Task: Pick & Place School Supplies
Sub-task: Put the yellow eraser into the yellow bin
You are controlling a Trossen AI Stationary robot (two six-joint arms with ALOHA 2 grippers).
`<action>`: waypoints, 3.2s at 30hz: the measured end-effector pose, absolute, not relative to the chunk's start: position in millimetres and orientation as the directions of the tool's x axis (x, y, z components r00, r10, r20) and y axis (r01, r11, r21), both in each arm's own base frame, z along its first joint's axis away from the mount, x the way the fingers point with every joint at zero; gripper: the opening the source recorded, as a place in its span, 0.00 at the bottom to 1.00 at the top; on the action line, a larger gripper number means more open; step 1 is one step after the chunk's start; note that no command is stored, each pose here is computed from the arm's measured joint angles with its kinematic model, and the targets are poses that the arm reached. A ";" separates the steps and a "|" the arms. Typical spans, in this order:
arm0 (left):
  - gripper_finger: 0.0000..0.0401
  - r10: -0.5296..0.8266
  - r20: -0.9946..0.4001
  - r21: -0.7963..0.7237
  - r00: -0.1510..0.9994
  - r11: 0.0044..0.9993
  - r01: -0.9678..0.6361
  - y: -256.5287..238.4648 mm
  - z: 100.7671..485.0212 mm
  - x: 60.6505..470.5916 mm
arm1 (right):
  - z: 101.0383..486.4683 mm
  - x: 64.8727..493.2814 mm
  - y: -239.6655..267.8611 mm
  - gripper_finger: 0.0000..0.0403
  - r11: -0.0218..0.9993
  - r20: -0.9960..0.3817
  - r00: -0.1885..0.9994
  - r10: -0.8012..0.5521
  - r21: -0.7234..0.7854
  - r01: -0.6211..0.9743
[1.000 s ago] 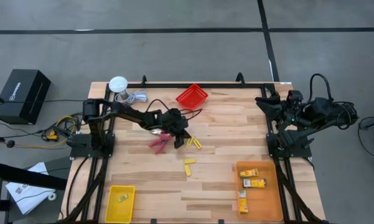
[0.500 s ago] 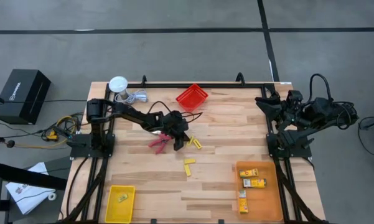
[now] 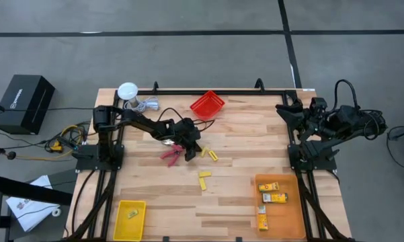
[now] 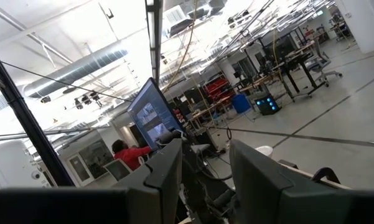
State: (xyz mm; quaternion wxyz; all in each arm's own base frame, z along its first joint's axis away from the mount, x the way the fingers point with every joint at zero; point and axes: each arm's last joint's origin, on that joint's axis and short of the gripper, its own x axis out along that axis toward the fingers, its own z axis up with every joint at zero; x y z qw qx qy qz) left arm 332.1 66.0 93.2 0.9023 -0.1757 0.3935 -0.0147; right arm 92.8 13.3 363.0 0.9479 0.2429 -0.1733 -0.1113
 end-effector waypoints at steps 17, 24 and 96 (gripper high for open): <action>0.00 -0.176 -0.696 -0.376 0.697 0.915 -0.145 73.5 94.4 330.5 | 362.7 92.9 13.3 0.31 0.858 0.272 0.916 -0.295 0.498 0.128; 0.00 -0.193 -0.673 -0.418 0.714 0.896 -0.152 63.4 96.4 334.7 | 362.7 92.9 13.3 0.31 0.858 0.272 0.916 -0.295 0.497 0.129; 0.00 -0.167 -0.585 -0.483 0.794 0.858 -0.175 55.1 107.0 345.5 | 363.6 92.8 14.2 0.31 0.898 0.284 0.921 -0.265 0.420 0.129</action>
